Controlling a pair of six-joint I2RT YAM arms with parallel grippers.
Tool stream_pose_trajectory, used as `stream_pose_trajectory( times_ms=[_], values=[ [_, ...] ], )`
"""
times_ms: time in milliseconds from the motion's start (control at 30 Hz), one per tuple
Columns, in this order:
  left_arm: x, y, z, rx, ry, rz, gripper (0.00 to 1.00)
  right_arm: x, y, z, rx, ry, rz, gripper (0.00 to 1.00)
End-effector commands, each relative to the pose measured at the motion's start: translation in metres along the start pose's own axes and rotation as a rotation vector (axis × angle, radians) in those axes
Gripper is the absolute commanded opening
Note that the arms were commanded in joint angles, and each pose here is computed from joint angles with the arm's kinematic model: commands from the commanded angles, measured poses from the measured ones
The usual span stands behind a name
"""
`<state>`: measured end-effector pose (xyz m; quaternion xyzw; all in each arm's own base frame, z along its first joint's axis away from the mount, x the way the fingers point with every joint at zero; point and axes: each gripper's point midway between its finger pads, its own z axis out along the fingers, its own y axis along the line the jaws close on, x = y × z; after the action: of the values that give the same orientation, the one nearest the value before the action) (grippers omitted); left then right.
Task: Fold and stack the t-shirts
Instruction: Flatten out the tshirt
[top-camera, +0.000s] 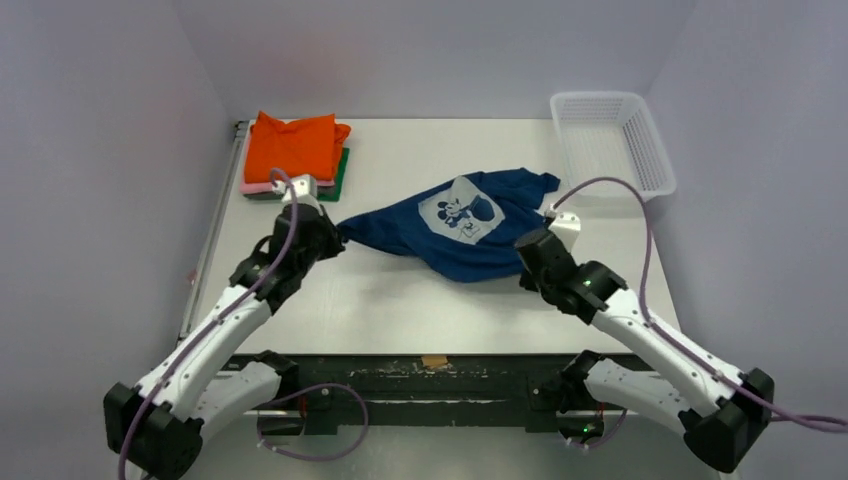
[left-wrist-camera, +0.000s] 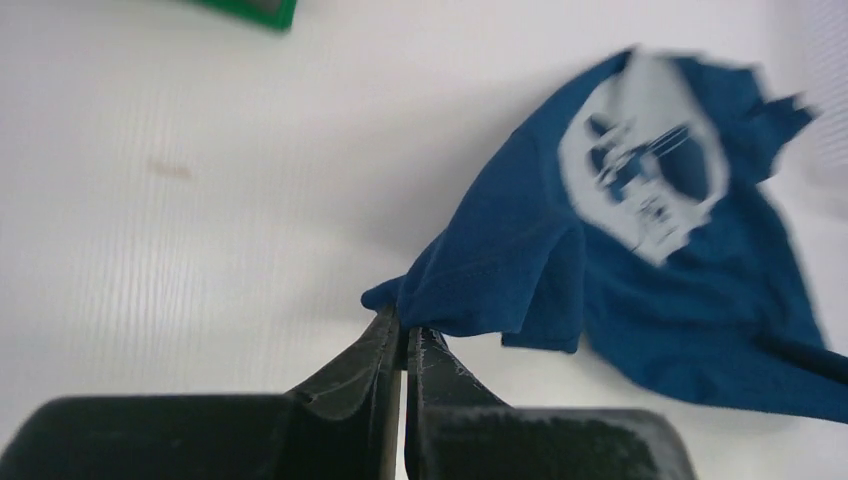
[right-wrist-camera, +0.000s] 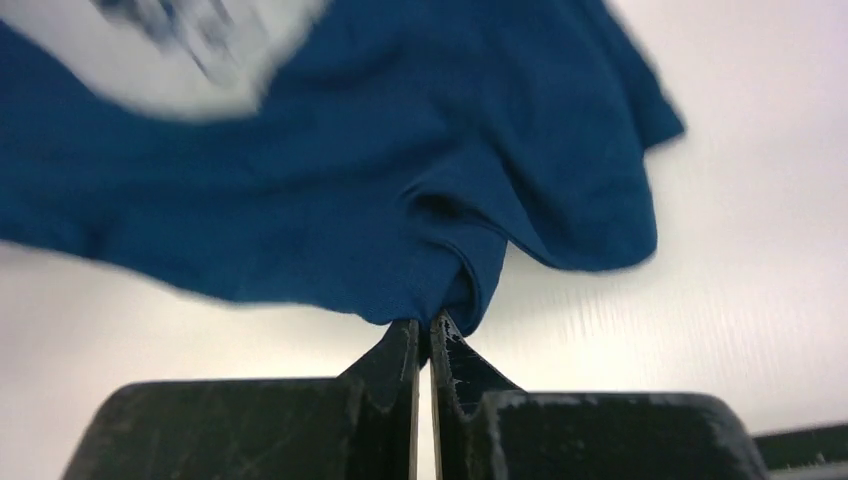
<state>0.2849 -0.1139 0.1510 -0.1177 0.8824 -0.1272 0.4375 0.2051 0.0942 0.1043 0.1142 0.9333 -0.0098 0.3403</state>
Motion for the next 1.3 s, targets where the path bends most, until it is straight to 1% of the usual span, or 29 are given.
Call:
stream_pose_trajectory(
  times_ms=[0,67,133,233,300,400,500,600,700,767,867,933,1000,1100,1167,1267],
  values=[
    [-0.117,-0.027,-0.089,0.101,-0.366,-0.01,0.0,-0.133,-0.008,-0.091,-0.044,-0.439,0.166,0.0],
    [-0.152,-0.033,-0.136,0.144,-0.477,-0.01,0.0,-0.168,-0.017,-0.135,-0.088,-0.552,0.208,0.0],
    [-0.18,-0.04,-0.184,0.21,-0.578,0.007,0.0,-0.205,-0.02,-0.186,-0.188,-0.693,0.236,0.0],
    [-0.21,-0.05,-0.255,0.324,-0.71,0.041,0.0,-0.234,-0.023,-0.252,-0.346,-0.816,0.206,0.0],
    [-0.221,-0.057,-0.299,0.407,-0.776,0.08,0.0,-0.247,-0.024,-0.291,-0.438,-0.877,0.178,0.0],
    [-0.232,-0.066,-0.366,0.536,-0.875,0.132,0.0,-0.258,-0.021,-0.335,-0.568,-0.943,0.147,0.0],
    [-0.235,-0.065,-0.414,0.603,-0.952,0.187,0.0,-0.264,-0.015,-0.377,-0.703,-0.994,0.093,0.0],
    [-0.232,-0.069,-0.453,0.683,-0.988,0.25,0.0,-0.266,-0.019,-0.41,-0.782,-1.042,0.063,0.0],
    [-0.226,-0.077,-0.486,0.778,-1.019,0.306,0.0,-0.27,-0.029,-0.433,-0.809,-1.087,0.065,0.0],
    [-0.227,-0.079,-0.504,0.811,-1.041,0.324,0.0,-0.272,-0.034,-0.442,-0.811,-1.107,0.064,0.0],
    [-0.234,-0.085,-0.505,0.799,-1.039,0.331,0.0,-0.277,-0.037,-0.443,-0.78,-1.12,0.072,0.0],
    [-0.242,-0.09,-0.49,0.76,-1.019,0.325,0.0,-0.283,-0.038,-0.433,-0.727,-1.116,0.084,0.0],
    [-0.254,-0.095,-0.461,0.7,-0.974,0.317,0.0,-0.289,-0.035,-0.416,-0.662,-1.104,0.1,0.0],
    [-0.278,-0.095,-0.398,0.533,-0.906,0.282,0.0,-0.3,-0.039,-0.375,-0.476,-1.083,0.157,0.0],
    [-0.292,-0.087,-0.339,0.367,-0.842,0.253,0.0,-0.303,-0.038,-0.34,-0.339,-1.053,0.18,0.0],
    [-0.309,-0.072,-0.25,0.11,-0.774,0.23,0.0,-0.305,-0.038,-0.28,-0.077,-1.007,0.214,0.0]
  ],
)
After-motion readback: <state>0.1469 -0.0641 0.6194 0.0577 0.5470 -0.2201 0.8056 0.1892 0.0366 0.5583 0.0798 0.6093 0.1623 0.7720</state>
